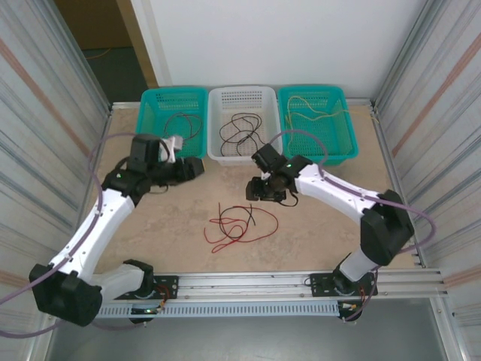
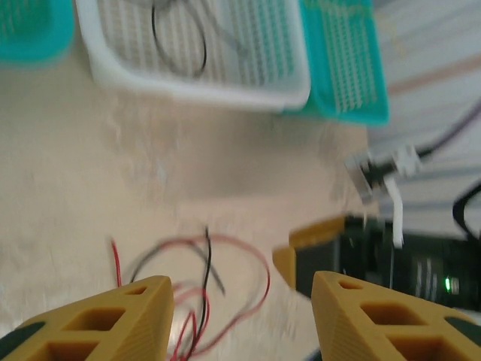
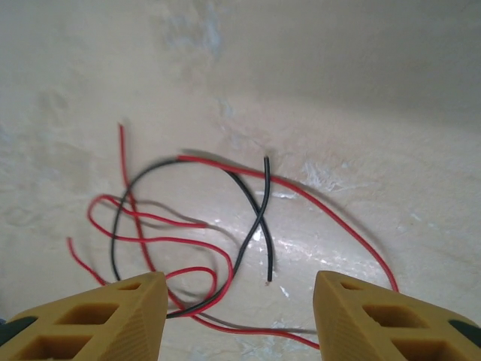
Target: Untangle the cables
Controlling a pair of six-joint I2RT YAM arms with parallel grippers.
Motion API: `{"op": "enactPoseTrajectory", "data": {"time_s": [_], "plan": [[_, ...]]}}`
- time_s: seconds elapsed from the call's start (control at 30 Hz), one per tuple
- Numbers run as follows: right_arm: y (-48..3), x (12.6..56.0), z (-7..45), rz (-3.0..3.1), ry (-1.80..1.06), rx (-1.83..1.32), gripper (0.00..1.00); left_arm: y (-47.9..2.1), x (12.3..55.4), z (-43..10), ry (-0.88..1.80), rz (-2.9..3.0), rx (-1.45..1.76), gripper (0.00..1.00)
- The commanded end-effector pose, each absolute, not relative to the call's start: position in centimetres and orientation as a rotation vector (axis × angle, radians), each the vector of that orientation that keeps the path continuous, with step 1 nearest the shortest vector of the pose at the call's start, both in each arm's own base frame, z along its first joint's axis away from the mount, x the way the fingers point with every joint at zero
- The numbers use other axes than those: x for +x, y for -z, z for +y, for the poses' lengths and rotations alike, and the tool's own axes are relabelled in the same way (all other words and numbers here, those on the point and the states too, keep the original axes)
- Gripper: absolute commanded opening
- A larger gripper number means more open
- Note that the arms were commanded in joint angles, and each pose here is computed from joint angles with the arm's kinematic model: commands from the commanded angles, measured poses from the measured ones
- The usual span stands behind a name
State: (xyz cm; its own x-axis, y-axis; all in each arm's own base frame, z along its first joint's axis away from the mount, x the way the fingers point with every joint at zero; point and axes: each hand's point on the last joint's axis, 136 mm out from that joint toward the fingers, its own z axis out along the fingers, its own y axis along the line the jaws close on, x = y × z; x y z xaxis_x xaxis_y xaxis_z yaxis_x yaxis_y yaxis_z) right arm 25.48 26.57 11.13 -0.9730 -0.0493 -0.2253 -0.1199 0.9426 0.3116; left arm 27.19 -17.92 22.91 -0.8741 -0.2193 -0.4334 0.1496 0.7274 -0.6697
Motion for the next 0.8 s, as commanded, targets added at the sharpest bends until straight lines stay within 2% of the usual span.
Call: {"op": "enactPoseTrajectory", "data": {"time_s": [0.0,0.13,0.23,0.33,0.47,0.7,0.77], "plan": [[-9.7,24.2,27.4,2.929,-0.412,-0.249,0.51,-17.7,23.0,-17.5,0.952,2.639,-0.121,0.50],[-8.9,22.8,30.6,2.954,-0.486,-0.366,0.49,-14.5,20.6,-16.0,0.876,2.740,-0.239,0.47],[-8.1,22.7,31.0,2.974,-0.384,-0.399,0.48,-14.2,20.2,-16.2,0.931,2.725,-0.290,0.47],[-7.4,23.7,29.1,2.981,-0.260,-0.338,0.44,-13.8,20.2,-16.6,0.958,2.735,-0.315,0.46],[-6.7,24.1,25.7,3.012,-0.158,-0.268,0.44,-13.2,20.2,-17.1,0.964,2.774,-0.309,0.44],[-5.0,22.2,21.0,3.075,-0.008,-0.180,0.46,-13.6,21.1,-18.4,0.975,2.779,-0.251,0.44],[-4.4,21.8,20.1,3.080,0.034,-0.168,0.50,-14.0,21.5,-18.7,0.983,2.763,-0.240,0.44]]}}
